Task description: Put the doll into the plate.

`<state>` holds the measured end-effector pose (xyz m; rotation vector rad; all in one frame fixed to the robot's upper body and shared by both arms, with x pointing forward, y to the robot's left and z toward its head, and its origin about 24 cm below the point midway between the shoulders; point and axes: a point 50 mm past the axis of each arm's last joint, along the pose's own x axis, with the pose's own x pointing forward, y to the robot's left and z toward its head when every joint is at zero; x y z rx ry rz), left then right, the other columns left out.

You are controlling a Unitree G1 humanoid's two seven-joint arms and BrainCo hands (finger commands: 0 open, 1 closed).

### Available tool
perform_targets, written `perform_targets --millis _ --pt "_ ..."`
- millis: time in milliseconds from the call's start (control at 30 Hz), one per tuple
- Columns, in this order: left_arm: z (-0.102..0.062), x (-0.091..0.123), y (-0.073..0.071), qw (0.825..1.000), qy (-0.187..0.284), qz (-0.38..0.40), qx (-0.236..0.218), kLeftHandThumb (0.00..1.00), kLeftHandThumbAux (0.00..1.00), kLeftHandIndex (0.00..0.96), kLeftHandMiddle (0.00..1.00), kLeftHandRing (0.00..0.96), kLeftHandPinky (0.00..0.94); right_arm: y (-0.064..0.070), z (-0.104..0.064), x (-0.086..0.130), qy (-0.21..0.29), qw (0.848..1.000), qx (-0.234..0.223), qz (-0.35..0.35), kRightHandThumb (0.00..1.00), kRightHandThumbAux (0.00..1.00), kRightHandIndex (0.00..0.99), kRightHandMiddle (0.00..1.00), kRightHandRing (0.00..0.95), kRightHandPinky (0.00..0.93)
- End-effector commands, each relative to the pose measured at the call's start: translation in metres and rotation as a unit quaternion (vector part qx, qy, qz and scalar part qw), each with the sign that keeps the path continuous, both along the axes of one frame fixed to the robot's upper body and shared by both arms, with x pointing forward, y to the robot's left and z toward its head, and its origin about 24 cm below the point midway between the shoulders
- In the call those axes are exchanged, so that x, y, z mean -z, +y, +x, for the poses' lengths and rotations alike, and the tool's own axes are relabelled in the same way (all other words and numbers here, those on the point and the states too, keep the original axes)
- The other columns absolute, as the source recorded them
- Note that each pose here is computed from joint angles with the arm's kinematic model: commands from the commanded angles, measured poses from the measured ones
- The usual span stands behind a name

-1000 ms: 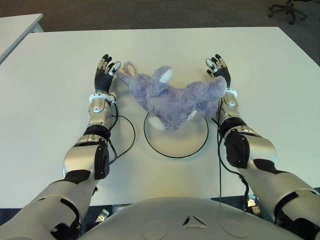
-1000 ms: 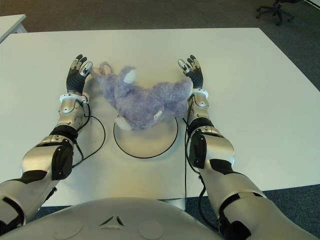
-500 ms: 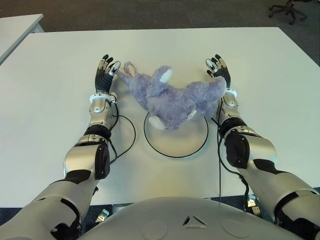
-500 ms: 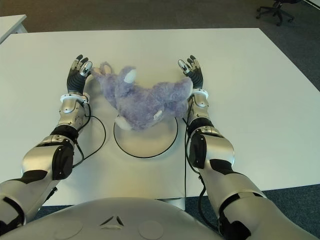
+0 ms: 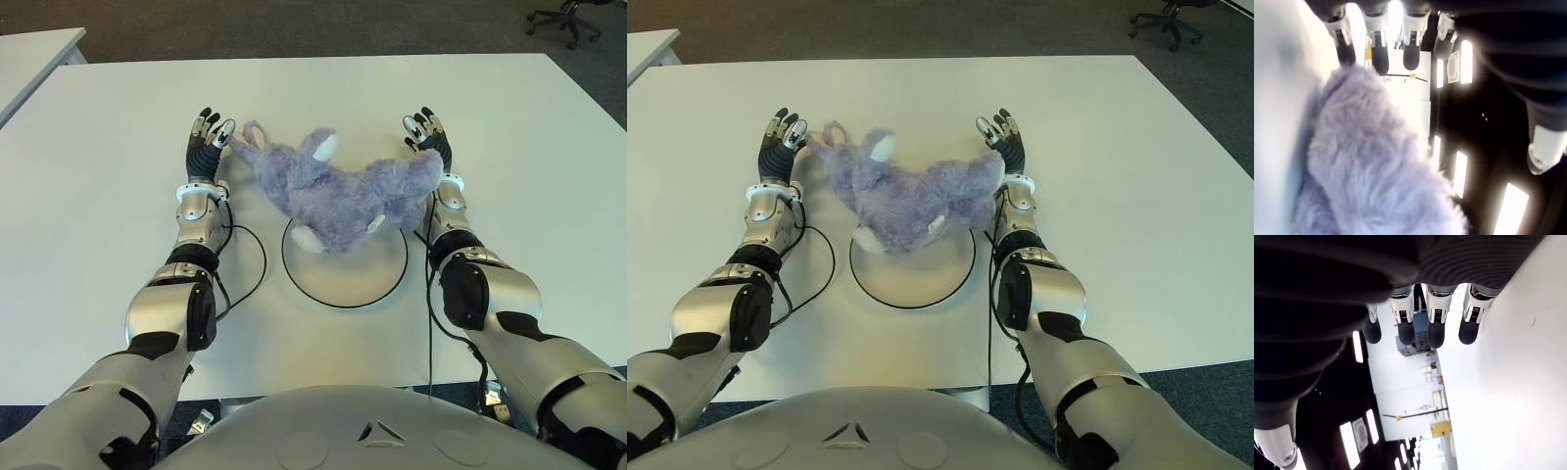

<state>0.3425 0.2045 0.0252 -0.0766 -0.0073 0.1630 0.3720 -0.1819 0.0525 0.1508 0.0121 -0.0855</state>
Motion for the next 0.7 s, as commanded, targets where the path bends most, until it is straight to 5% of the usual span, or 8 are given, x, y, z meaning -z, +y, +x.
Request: perform_targets --millis 33,700 --pt "-0.0263 0.0472 -0.0069 0.994 0.109 -0.011 0.000 0.000 0.502 0.000 0.116 0.126 0.085 0.0023 -0.0206 0.0401 0.075 0.997 0.007 0.023 0.083 0.612 0.042 0.091 0.087 0.104" --pt "-0.0293 0.0533 -0.0079 0.991 0.131 -0.007 0.003 0.000 0.496 0.000 0.116 0.109 0.063 0.0022 -0.0212 0.0409 0.076 0.997 0.009 0.026 0.082 0.613 0.046 0.096 0.093 0.112"
